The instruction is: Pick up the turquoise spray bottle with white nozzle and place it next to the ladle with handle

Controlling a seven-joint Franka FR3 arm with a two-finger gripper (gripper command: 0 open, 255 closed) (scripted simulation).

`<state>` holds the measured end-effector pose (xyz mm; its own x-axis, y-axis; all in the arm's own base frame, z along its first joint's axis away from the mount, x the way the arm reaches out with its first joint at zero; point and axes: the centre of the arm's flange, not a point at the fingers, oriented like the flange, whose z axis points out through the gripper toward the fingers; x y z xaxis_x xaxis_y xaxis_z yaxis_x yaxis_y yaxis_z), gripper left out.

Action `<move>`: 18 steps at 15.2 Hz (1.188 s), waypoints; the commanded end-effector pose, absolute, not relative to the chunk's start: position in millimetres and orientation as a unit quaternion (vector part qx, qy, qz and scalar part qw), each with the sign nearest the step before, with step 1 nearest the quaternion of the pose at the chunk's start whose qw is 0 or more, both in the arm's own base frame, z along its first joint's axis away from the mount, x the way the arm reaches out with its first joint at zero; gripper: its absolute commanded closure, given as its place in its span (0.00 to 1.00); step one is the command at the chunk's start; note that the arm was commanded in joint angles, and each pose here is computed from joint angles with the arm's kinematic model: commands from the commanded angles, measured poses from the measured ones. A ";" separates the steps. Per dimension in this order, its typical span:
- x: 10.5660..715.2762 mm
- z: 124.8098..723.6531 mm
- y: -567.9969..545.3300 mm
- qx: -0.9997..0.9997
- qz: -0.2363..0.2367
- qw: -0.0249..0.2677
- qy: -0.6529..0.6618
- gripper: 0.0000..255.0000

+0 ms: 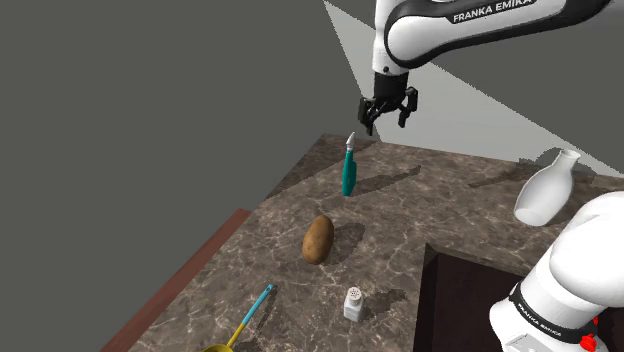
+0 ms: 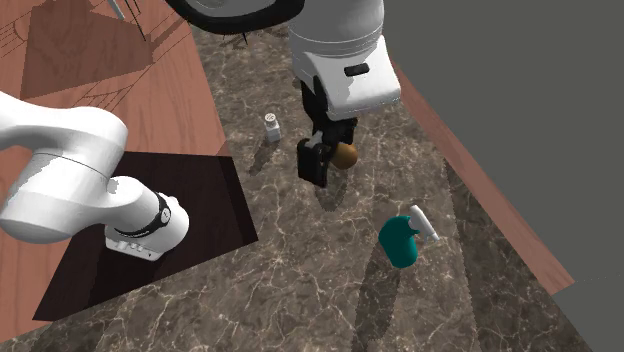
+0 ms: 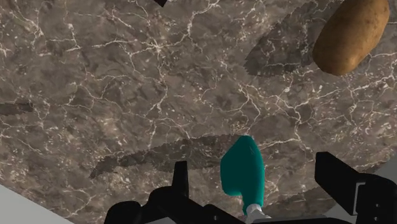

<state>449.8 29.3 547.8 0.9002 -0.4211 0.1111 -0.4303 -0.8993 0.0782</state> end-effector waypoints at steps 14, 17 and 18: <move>616.9 447.1 10.7 0.918 0.017 0.057 -0.391 0.00; 616.7 431.3 8.8 0.918 0.017 0.057 -0.391 0.00; 616.6 426.1 8.2 0.918 0.017 0.057 -0.391 0.00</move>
<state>615.6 8.1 432.5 0.6938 -0.7163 0.0749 -0.7200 -0.6878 0.0924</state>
